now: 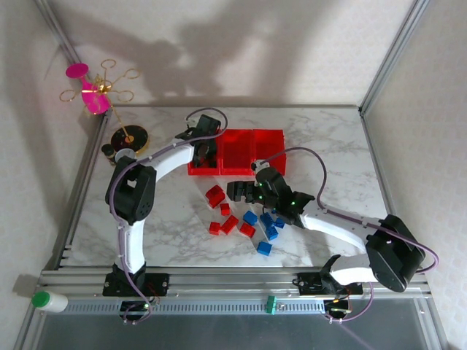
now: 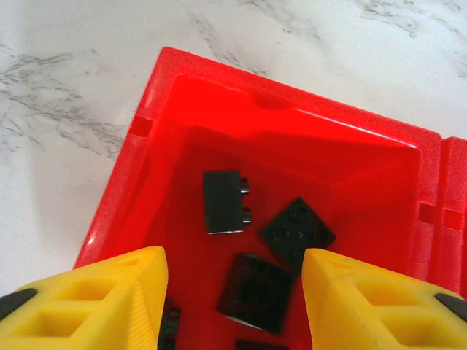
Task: Sort the legos into containers by color
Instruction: Place the lego in the container, then pick up the lego from the bottom-center of the table.
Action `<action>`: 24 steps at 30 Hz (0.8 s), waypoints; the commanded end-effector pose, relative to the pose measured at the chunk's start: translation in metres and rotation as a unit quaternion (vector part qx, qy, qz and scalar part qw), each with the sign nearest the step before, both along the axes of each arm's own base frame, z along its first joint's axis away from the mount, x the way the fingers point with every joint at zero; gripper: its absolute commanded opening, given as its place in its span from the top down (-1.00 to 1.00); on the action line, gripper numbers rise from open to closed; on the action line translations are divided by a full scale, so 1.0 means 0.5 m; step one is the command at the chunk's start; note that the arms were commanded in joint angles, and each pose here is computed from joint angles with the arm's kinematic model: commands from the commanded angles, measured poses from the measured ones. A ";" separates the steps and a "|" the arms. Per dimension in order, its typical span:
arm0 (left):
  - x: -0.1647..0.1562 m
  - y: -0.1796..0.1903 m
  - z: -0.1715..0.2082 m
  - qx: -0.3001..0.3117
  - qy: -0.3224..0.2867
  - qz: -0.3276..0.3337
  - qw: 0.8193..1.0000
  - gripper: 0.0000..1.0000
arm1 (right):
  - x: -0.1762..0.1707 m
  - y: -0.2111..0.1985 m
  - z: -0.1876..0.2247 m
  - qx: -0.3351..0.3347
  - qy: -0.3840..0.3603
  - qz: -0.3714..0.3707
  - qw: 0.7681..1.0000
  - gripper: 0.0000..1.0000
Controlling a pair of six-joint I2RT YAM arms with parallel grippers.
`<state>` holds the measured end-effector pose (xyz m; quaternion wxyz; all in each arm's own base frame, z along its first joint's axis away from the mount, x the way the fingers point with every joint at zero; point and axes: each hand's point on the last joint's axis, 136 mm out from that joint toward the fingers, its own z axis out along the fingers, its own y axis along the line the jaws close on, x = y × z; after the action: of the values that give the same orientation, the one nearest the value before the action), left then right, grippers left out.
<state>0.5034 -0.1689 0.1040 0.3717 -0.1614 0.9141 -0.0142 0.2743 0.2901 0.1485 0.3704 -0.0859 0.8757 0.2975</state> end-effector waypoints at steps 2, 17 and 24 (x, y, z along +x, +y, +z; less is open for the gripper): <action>0.008 -0.014 0.067 -0.022 -0.019 -0.017 0.999 -0.07 | 0.022 0.004 0.024 -0.009 -0.025 0.001 1.000 -0.98; -0.253 0.039 0.176 -0.115 -0.047 -0.050 0.991 -0.31 | -0.067 0.043 -0.002 -0.100 0.018 0.062 0.993 -0.97; -0.379 0.080 0.130 -0.135 -0.024 -0.054 0.989 -0.63 | -0.139 0.041 -0.053 -0.117 0.079 0.056 0.988 -0.88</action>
<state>0.3357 -0.1312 0.1735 0.3824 -0.1572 0.8986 -0.1469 0.2159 0.3189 0.1349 0.2938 -0.1779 0.9072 0.2428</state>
